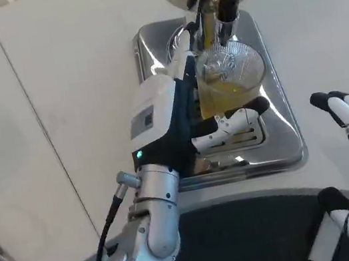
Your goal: Grasp the cup under the faucet to collect the drink, then remove the cup.
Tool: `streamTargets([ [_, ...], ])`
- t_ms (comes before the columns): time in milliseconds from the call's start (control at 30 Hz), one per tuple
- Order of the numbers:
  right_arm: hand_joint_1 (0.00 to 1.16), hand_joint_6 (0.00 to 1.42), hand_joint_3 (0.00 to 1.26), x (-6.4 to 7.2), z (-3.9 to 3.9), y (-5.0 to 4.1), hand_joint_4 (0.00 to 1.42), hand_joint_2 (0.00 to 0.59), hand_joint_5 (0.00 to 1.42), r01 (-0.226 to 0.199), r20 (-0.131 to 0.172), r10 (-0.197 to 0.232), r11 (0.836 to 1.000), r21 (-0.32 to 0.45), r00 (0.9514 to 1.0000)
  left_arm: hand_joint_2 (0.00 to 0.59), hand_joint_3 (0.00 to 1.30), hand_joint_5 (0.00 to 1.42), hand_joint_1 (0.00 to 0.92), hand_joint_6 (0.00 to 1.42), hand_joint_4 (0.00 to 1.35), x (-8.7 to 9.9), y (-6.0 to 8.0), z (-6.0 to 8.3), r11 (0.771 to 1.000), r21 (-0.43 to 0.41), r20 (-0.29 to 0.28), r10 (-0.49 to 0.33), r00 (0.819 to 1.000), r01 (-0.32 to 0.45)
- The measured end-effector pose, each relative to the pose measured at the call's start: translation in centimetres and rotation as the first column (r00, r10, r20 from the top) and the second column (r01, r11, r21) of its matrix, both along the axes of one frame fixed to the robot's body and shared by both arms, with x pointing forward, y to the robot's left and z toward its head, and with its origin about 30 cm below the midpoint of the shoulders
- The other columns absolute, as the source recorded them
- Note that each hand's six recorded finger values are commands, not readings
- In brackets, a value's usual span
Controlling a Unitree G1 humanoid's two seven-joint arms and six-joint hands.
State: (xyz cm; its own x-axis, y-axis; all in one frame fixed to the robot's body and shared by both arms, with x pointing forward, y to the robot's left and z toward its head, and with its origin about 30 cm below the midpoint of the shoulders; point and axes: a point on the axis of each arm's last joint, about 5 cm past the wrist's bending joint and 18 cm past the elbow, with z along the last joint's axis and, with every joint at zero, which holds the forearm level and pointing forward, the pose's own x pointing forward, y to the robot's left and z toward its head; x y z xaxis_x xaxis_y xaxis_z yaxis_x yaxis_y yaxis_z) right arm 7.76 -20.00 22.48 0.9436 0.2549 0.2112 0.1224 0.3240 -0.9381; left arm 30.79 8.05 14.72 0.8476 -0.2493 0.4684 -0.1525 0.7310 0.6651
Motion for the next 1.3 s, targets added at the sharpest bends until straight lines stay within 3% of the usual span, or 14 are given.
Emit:
streamTargets([
  [333,0.18,0.18,0.0,0.0,0.22,-0.36,0.0,0.487,0.08,0.027,-0.022,-0.027,0.999,0.018,0.9994,0.056,0.19,0.74,0.461,1.04,0.32,-0.1,-1.3,-0.3,0.997,0.043,0.045,0.057,0.997,-0.059],
  [467,0.18,0.2,0.0,0.0,0.31,-0.49,0.0,0.489,0.09,0.033,-0.032,-0.032,0.999,0.029,0.999,0.053,0.61,1.09,0.532,1.4,0.74,-0.4,-2.4,-0.6,0.993,0.067,0.083,0.088,0.993,-0.094],
  [533,0.17,0.21,0.0,0.0,0.41,-0.6,0.0,0.489,0.09,0.039,-0.029,-0.038,0.999,0.027,0.9988,0.056,0.81,1.27,0.553,1.42,1.0,-0.5,-2.6,-0.7,0.991,0.064,0.102,0.107,0.989,-0.114],
  [600,0.17,0.21,0.0,0.1,0.52,-0.71,0.0,0.486,0.1,0.042,-0.033,-0.041,0.999,0.028,0.9986,0.048,1.01,1.39,0.587,1.42,1.13,-0.8,-2.8,-0.9,0.99,0.032,0.122,0.13,0.984,-0.135],
  [767,0.16,0.23,0.0,0.3,0.62,-0.81,0.0,0.479,0.11,0.053,-0.049,-0.051,0.998,0.039,0.9975,0.0,1.13,1.42,0.632,1.42,1.13,-0.8,-2.6,-0.9,0.99,-0.035,0.097,0.142,0.985,-0.139],
  [933,0.16,0.23,0.0,0.5,0.7,-0.72,0.0,0.482,0.11,0.054,-0.052,-0.052,0.998,0.036,0.9973,0.0,1.14,1.41,0.659,1.42,1.1,-0.8,-2.5,-0.7,0.987,-0.079,0.064,0.145,0.987,-0.14],
  [1200,0.16,0.25,0.0,0.6,0.73,-0.74,0.0,0.489,0.11,0.057,-0.055,-0.055,0.998,0.036,0.9969,0.0,1.16,1.39,0.687,1.42,1.09,-1.1,-2.2,-0.6,0.987,-0.089,0.06,0.137,0.989,-0.132],
  [1300,0.16,0.25,0.0,0.6,0.72,-0.74,0.0,0.489,0.12,0.057,-0.057,-0.055,0.998,0.036,0.9968,0.0,1.16,1.39,0.695,1.42,1.09,-1.2,-1.4,-0.4,0.987,-0.088,0.07,0.141,0.988,-0.134],
])
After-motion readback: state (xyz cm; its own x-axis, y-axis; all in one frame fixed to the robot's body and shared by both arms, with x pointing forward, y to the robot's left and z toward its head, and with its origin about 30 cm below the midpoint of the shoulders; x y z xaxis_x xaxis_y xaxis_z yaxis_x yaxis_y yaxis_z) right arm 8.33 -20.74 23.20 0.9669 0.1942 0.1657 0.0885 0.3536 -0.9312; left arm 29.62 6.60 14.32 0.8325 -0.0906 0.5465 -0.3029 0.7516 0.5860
